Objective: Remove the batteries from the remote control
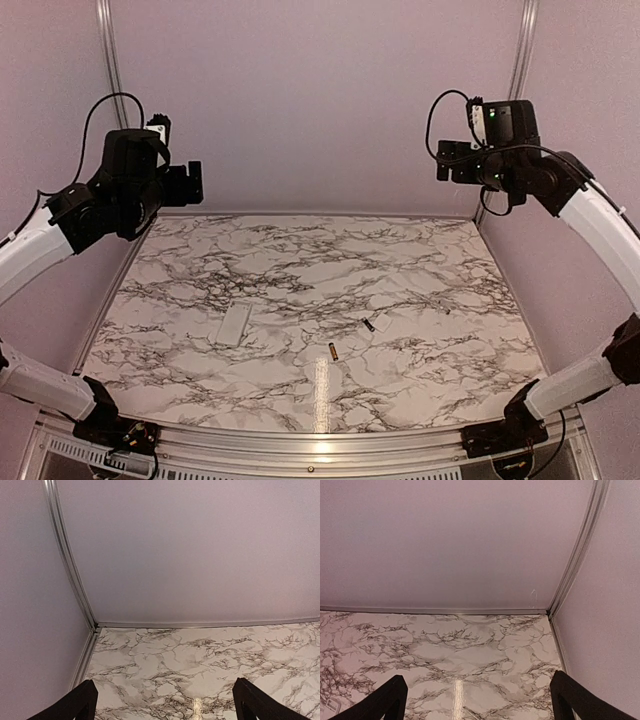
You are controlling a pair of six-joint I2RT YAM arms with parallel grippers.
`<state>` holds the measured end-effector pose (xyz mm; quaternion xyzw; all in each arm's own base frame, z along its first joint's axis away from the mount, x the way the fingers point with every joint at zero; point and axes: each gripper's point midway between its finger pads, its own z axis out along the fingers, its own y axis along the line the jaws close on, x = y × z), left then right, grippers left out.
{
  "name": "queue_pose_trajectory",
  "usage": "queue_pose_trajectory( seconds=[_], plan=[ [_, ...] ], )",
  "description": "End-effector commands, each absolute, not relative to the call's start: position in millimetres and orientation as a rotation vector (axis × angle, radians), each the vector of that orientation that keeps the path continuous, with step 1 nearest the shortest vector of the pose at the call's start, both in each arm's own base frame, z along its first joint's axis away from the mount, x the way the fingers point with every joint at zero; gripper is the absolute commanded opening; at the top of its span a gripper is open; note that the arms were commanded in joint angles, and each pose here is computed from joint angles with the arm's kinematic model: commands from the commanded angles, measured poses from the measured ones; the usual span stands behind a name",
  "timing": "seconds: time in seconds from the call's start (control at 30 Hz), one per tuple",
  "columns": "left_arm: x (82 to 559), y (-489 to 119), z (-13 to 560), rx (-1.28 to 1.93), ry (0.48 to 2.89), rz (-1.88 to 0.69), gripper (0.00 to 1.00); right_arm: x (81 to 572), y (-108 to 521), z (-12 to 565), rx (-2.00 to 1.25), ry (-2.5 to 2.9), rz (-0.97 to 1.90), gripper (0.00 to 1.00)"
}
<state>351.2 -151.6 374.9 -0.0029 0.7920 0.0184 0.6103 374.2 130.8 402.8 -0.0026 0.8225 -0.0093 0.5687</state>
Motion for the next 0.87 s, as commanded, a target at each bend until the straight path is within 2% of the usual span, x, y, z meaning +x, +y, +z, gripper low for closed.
queue_pose_trajectory(
  seconds=[0.0, 0.33, 0.83],
  plan=[
    [346, -107, 393, -0.08, 1.798, 0.084, 0.99, 357, 105, 421, 0.074, 1.831, -0.047, 0.99],
    [334, -72, 363, -0.189, 1.823, 0.066, 0.99, 329, 102, 374, 0.11, 1.884, 0.089, 0.99],
    [330, -70, 354, -0.192, 1.839, 0.061, 0.99, 323, 102, 382, 0.101, 1.853, 0.119, 0.98]
  ],
)
